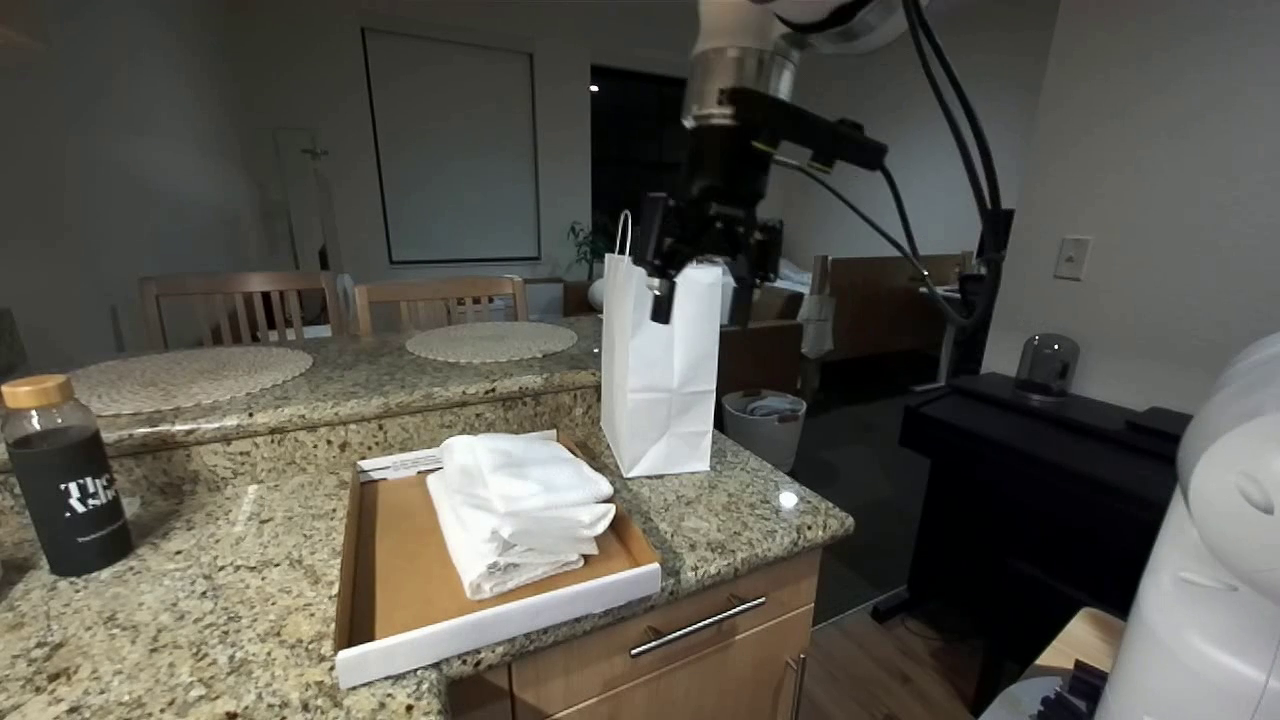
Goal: Pick up one towel and put it in the white bag.
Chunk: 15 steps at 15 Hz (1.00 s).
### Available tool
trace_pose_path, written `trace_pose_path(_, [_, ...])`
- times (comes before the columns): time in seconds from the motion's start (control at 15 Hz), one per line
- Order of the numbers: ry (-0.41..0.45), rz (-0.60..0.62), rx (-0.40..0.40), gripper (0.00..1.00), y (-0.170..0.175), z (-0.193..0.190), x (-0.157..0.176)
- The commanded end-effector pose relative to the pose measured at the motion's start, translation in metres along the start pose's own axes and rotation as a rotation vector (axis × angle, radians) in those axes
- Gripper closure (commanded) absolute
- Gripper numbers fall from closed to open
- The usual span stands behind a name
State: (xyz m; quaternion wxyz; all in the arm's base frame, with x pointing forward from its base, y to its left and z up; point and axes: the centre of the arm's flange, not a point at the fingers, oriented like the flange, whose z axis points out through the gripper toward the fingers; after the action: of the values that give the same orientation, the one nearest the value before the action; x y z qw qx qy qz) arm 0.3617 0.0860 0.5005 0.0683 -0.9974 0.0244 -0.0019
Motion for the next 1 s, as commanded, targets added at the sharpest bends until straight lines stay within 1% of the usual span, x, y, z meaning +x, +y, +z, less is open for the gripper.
trace_pose_path(0.0, [0.162,0.121,-0.057,0.00,-0.078,-0.001,0.030])
trace_pose_path(0.07, [0.221,0.149,-0.065,0.00,-0.096,-0.002,0.038])
trace_pose_path(0.13, [0.277,0.173,-0.079,0.00,-0.109,0.001,0.052])
trace_pose_path(0.2, [0.324,0.199,-0.103,0.00,-0.119,0.003,0.062])
trace_pose_path(0.27, [0.344,0.235,-0.139,0.00,-0.125,0.009,0.079])
trace_pose_path(0.33, [0.342,0.256,-0.158,0.00,-0.128,0.015,0.092])
trace_pose_path(0.47, [0.301,0.298,-0.183,0.00,-0.124,0.026,0.108])
trace_pose_path(0.53, [0.331,0.249,-0.158,0.00,-0.115,0.019,0.077])
trace_pose_path(0.67, [0.306,0.273,-0.163,0.00,-0.113,0.031,0.097])
trace_pose_path(0.8, [0.297,0.276,-0.159,0.00,-0.113,0.034,0.103])
trace_pose_path(0.87, [0.270,0.281,-0.170,0.00,-0.116,0.036,0.113])
trace_pose_path(0.93, [0.223,0.245,-0.168,0.00,-0.117,0.043,0.131])
